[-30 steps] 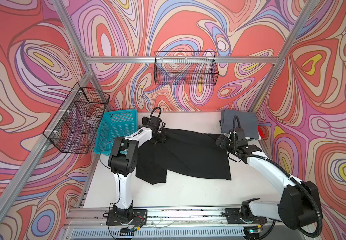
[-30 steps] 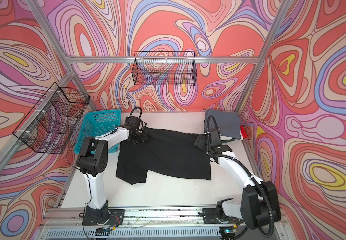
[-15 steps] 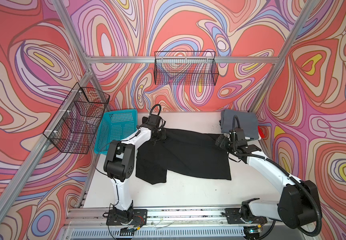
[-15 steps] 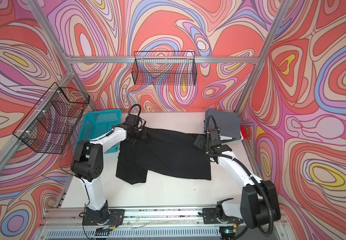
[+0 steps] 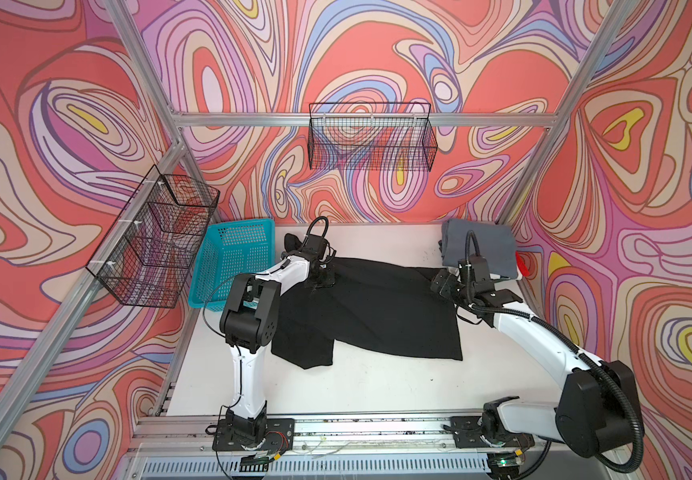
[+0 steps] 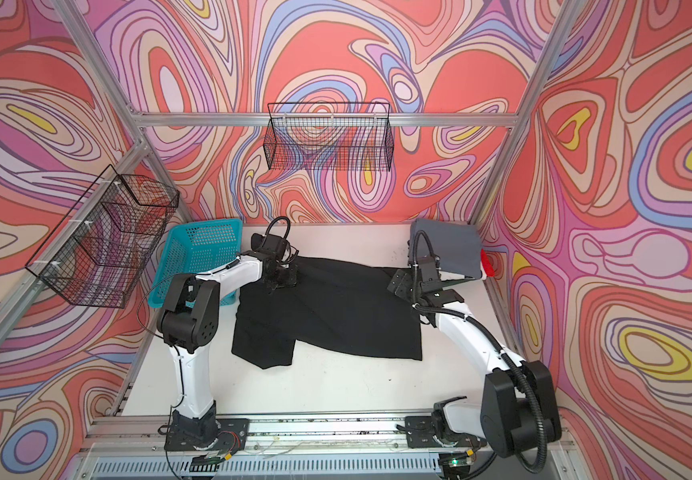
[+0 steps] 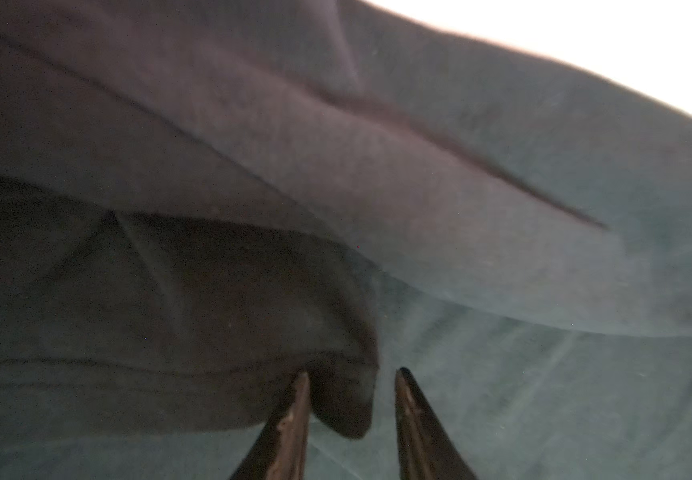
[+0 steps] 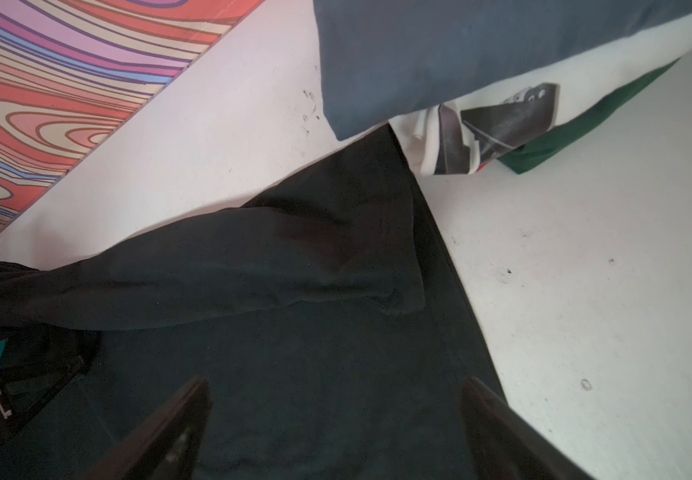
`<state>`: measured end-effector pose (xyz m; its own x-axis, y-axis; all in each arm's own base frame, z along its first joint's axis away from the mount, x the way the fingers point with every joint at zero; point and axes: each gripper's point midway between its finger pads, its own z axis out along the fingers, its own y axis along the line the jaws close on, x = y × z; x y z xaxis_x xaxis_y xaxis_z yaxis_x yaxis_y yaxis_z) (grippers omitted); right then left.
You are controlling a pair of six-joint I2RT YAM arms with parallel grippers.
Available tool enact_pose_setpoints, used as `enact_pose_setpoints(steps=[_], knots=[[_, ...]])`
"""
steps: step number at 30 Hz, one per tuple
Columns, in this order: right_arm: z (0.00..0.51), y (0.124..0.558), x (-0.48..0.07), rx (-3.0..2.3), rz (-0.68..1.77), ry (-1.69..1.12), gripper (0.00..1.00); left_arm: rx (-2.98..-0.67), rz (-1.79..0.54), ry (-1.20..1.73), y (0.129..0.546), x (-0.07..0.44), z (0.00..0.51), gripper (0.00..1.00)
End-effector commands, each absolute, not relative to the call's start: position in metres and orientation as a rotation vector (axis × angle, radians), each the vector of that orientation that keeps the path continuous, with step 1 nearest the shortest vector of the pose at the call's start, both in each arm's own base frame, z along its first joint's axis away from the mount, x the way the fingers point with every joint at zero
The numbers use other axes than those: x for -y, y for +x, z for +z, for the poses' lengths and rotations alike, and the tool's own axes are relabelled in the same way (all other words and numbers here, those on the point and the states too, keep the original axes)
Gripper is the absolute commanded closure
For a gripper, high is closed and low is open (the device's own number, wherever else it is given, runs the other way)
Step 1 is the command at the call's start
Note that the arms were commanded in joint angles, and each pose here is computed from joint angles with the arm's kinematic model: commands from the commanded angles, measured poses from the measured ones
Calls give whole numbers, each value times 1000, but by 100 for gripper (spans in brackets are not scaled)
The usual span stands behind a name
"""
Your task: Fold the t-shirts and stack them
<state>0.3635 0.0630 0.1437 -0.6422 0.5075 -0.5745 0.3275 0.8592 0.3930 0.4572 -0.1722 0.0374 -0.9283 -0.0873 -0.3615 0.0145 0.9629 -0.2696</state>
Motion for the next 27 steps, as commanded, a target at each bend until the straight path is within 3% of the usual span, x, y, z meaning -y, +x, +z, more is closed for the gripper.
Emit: enact_pose_setpoints(steps=[1,17,20,27], knots=[[145,364,-60,-2317,314,605,2,-2741,-345,-27,461,171,40,76],[151,372,-52,-2324,229,591,2,-2742,-374,46,468,179,37,93],[153,371,-51,-2318,222,592,2,-2741,-354,68,468,178,40,100],[152,369,-46,-2318,199,631,2,-2690,-337,76,468,174,70,100]])
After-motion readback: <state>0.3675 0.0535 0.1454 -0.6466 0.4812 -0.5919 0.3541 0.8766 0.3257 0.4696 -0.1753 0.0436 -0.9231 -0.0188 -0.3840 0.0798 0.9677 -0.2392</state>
